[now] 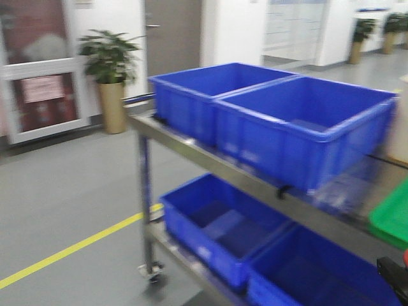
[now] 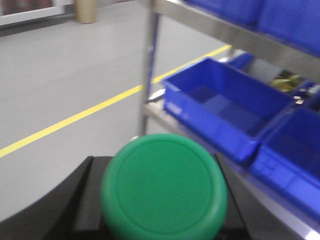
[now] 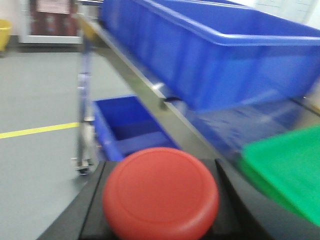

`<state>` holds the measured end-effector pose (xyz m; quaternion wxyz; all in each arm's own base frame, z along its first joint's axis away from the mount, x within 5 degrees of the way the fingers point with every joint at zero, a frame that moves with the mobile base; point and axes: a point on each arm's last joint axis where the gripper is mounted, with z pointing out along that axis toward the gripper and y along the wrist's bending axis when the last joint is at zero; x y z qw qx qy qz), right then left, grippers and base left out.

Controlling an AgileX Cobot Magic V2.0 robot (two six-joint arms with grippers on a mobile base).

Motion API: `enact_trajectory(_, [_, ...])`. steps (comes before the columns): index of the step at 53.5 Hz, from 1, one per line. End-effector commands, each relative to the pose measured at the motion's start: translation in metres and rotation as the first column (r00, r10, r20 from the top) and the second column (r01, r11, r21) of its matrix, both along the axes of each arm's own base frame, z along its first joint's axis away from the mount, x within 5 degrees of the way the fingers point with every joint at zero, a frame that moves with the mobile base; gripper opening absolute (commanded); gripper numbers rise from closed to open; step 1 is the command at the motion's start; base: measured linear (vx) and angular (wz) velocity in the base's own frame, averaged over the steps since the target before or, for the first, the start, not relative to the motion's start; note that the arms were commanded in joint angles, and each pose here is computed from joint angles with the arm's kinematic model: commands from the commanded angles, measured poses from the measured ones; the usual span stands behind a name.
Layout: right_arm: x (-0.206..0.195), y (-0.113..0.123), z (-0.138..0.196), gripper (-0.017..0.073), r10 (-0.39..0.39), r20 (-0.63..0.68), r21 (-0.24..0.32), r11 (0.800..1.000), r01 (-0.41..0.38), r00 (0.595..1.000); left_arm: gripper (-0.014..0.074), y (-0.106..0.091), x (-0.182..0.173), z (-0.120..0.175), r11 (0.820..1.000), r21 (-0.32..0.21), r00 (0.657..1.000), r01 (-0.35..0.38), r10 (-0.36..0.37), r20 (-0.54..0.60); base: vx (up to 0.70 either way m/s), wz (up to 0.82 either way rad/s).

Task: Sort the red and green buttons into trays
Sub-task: 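Drive the base up to the shelf with green and red trays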

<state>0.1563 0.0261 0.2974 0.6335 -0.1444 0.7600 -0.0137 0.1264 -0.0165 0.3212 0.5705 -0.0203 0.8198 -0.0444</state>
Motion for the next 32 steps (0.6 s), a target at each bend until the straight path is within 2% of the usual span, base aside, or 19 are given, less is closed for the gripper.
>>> enact_trajectory(1, [0.0003,0.004,0.0161,-0.0009,0.043,0.094,0.013,0.999,-0.044,0.995,0.0005,-0.0031,0.0009,0.0163,0.999,-0.016,0.995,0.035,-0.033,0.095,0.28,-0.93])
enact_trajectory(14, [0.0003,0.004,0.0161,-0.0009,0.043,0.094,0.013,0.999,-0.044,0.995,0.0005,-0.0031,0.0009,0.0163,0.999,-0.016,0.995,0.035,-0.033,0.095,0.27,-0.85])
enact_trajectory(32, [0.0003,0.004,0.0161,-0.0009,0.043,0.094,0.013,0.999,-0.044,0.995,0.0005,-0.0031,0.0009,0.0163,0.999,-0.016,0.995,0.035,-0.033,0.095,0.24,-0.6])
